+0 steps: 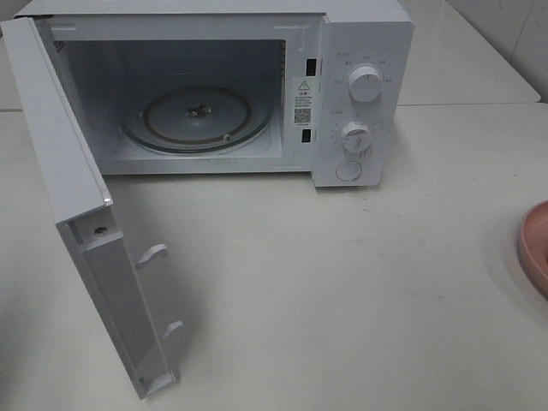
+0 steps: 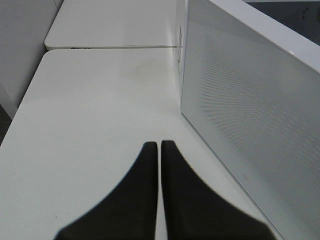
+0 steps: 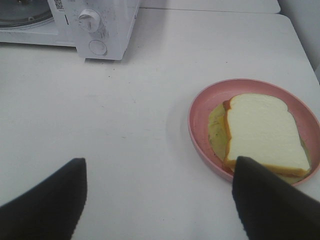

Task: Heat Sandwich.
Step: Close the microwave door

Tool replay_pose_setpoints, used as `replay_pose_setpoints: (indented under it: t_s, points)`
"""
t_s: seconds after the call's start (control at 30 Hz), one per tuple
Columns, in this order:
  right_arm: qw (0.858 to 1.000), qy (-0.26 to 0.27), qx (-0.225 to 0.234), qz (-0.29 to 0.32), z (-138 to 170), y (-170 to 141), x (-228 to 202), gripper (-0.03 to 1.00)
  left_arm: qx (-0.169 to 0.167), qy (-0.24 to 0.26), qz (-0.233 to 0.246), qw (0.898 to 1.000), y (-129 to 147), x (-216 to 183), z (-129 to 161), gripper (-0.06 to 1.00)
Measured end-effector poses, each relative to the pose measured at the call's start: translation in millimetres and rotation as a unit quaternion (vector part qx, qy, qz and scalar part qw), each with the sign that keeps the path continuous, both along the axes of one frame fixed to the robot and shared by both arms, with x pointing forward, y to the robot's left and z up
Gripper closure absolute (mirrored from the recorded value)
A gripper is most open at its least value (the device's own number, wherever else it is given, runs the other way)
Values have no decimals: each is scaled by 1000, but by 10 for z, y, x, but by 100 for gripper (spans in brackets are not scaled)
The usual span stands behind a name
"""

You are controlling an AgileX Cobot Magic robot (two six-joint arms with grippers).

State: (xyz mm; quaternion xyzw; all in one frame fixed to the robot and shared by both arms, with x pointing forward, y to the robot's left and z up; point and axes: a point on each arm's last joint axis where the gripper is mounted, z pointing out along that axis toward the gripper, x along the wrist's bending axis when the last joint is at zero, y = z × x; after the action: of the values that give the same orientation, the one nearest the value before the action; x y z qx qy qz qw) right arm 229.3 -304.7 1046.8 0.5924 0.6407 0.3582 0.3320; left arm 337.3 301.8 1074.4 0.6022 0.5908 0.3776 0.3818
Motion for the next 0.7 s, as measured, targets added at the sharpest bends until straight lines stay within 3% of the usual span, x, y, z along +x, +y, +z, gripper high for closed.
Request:
replay_pose_setpoints:
  t_s: [0.2,0.33,0.7]
  points:
    - [1000,0,0,0,0,0,0,20,9,-12,15,1000,49,190,-211,94]
    - [1000,0,0,0,0,0,0,20,27,-47,36,998,109,326,-441,94]
    - [1000,0,0,0,0,0,0,20,51,-103,71,991,202,544,-663,94]
